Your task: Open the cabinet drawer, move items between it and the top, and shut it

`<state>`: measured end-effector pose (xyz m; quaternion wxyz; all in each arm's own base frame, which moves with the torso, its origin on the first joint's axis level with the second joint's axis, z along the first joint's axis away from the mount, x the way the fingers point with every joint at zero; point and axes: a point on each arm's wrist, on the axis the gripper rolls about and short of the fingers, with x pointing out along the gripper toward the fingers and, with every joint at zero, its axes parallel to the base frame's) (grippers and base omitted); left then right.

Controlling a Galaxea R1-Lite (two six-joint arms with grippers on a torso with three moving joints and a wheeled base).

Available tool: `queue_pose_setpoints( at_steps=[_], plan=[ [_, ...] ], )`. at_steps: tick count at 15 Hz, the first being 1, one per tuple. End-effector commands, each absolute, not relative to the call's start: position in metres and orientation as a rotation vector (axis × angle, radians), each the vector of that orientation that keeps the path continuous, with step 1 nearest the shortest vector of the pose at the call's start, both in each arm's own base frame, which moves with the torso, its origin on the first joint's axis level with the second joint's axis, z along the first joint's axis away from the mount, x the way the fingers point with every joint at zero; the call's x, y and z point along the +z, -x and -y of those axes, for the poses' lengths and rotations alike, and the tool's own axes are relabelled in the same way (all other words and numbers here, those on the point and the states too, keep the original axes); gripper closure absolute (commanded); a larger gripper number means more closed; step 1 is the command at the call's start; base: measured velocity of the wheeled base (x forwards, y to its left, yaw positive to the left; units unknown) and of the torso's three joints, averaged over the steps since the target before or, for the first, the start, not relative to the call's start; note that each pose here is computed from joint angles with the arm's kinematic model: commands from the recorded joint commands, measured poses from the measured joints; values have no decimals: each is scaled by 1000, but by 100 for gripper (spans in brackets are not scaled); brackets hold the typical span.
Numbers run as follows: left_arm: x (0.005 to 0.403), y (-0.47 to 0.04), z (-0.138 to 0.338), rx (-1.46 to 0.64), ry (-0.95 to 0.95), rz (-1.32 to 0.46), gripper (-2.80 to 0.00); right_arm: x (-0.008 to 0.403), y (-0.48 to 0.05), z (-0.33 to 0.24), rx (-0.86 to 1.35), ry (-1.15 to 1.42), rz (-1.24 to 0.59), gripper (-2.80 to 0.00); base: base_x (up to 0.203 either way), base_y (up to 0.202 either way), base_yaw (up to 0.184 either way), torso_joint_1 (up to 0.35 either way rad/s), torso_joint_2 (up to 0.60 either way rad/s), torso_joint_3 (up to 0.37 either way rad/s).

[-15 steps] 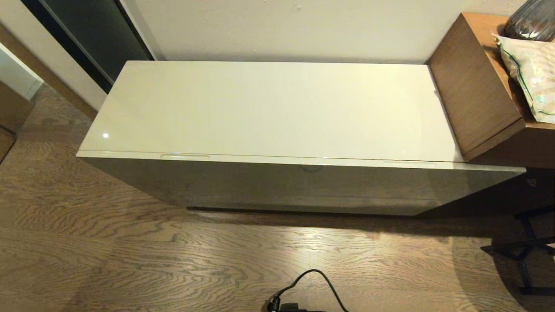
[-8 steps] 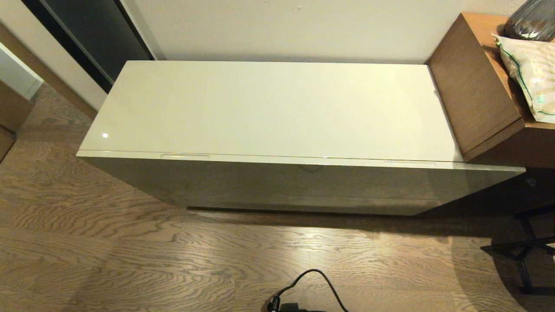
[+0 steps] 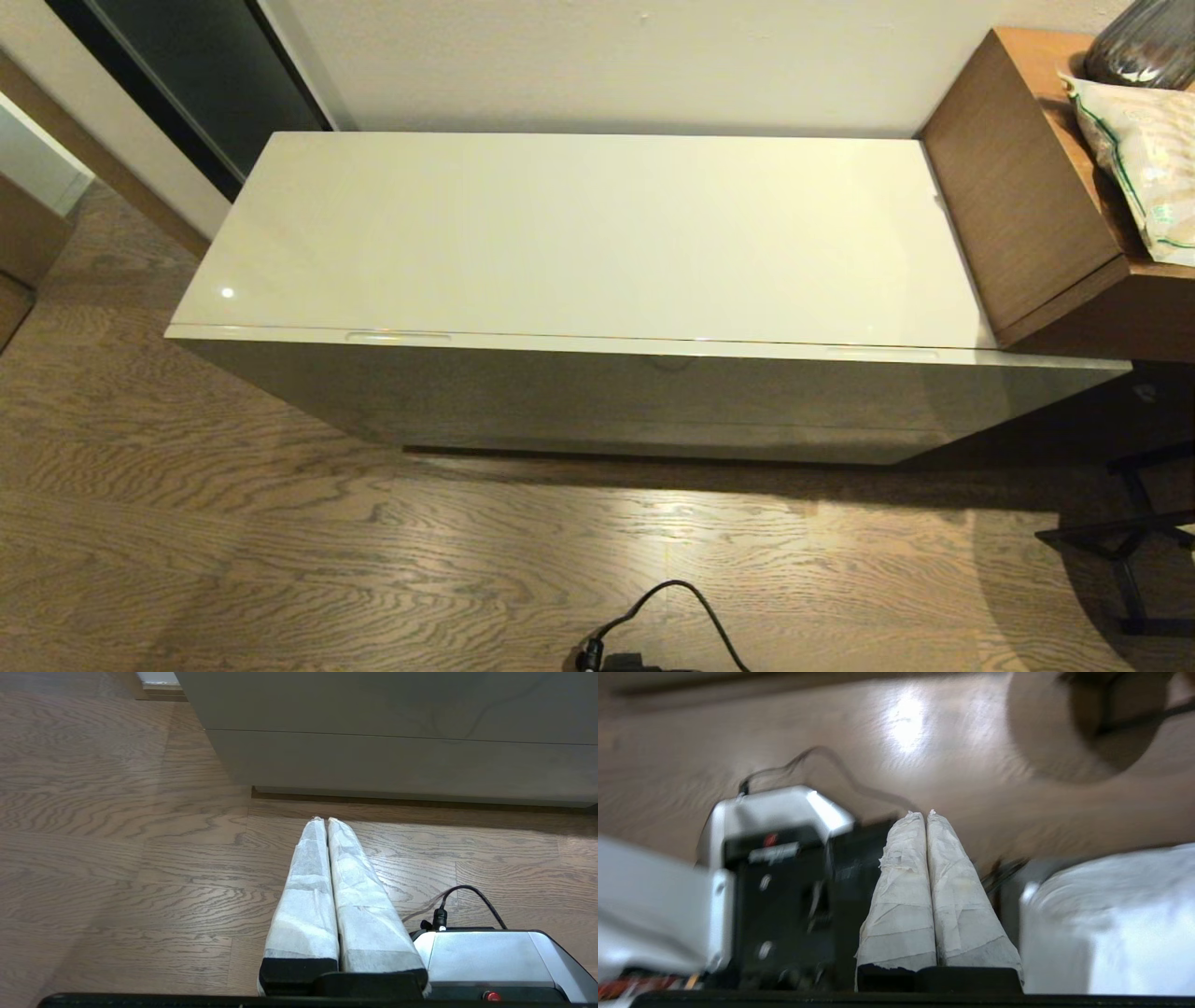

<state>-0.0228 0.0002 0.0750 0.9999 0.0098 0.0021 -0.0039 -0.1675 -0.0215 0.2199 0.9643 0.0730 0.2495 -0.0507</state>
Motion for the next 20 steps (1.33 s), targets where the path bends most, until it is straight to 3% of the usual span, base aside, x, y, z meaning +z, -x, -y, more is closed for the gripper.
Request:
queue_pose_setpoints(
  at_steps=[1, 6, 10, 12, 15, 20],
  plan=[
    [75, 23, 0, -8, -20, -5, 0, 219, 167, 20, -65, -179, -529, 0, 0, 0, 0, 0, 0, 0],
    [75, 23, 0, -8, -20, -5, 0, 227, 178, 12, -24, -209, -463, 0, 0, 0, 0, 0, 0, 0],
    [75, 23, 0, -8, -20, -5, 0, 187, 177, 3, -3, -71, -488, 0, 0, 0, 0, 0, 0, 0],
    [75, 23, 0, -8, -20, -6, 0, 170, 166, 2, -16, -27, -334, 0, 0, 0, 0, 0, 0, 0],
    [75, 23, 0, -8, -20, -5, 0, 176, 140, 2, -47, -41, -66, 0, 0, 0, 0, 0, 0, 0],
    [75, 23, 0, -8, -20, -5, 0, 175, 137, 2, -54, -78, -44, 0, 0, 0, 0, 0, 0, 0]
  ],
)
